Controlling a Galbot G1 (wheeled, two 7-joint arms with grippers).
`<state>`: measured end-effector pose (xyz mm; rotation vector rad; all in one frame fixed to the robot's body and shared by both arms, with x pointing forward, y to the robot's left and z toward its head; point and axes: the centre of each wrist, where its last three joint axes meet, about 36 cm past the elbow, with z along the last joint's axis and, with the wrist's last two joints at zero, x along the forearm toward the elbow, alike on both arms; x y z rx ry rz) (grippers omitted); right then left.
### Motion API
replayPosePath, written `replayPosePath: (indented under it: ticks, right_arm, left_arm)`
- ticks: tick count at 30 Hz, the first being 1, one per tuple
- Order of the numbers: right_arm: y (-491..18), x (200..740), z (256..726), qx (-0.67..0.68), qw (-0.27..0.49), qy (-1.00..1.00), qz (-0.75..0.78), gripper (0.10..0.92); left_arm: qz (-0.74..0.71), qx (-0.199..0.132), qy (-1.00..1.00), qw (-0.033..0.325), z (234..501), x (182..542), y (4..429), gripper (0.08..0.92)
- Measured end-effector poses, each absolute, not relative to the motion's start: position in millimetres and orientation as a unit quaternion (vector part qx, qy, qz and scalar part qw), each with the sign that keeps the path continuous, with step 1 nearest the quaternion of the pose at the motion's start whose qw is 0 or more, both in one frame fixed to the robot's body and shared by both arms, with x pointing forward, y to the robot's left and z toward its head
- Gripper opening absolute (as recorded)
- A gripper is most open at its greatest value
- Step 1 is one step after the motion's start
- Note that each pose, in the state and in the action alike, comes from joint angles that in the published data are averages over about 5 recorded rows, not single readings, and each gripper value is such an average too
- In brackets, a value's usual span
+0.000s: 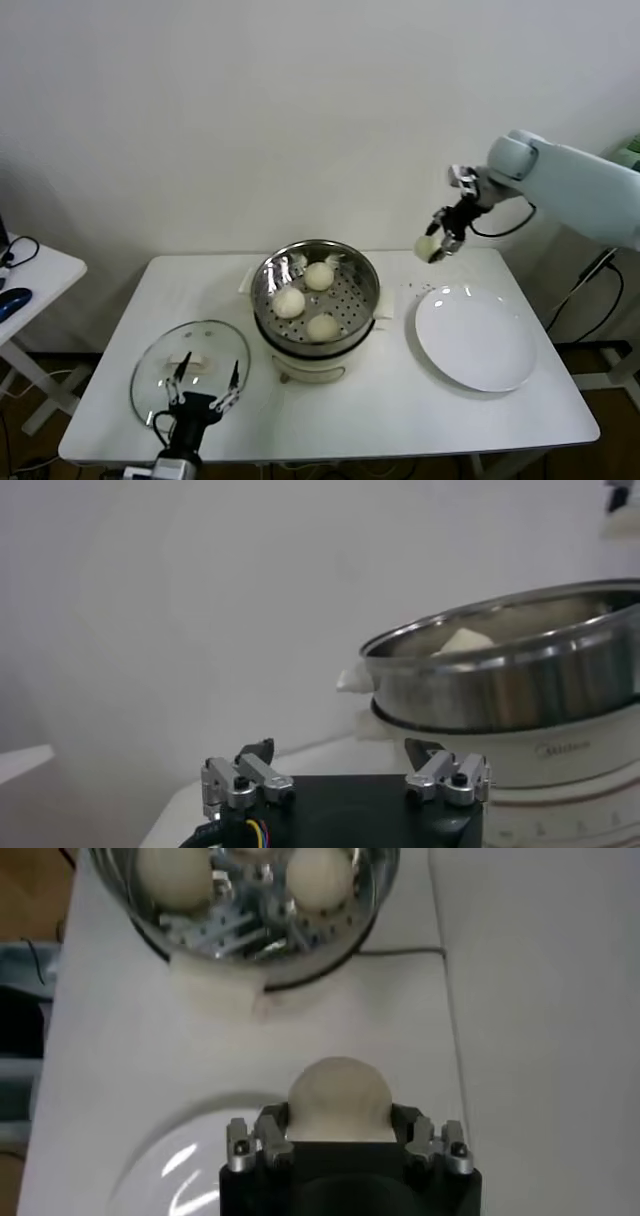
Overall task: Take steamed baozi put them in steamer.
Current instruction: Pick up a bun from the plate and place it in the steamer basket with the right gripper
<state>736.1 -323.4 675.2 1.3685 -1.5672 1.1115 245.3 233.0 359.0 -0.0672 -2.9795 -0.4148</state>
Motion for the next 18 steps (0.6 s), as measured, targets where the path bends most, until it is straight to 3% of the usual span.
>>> replayPosePath:
  ticks: [9,18]
  right_arm:
    - [-239,740,693,0.567,0.377,-0.610,0.405,0.670]
    - [-171,737,676,0.590,0.387,-0.587,0.397,0.667]
  left_arm:
    - [-0.119,-0.026,-0.991,0.048,375,250,219,0.823]
    - [-0.112,-0.023,-0.993,0.038,384,251,223,0.823]
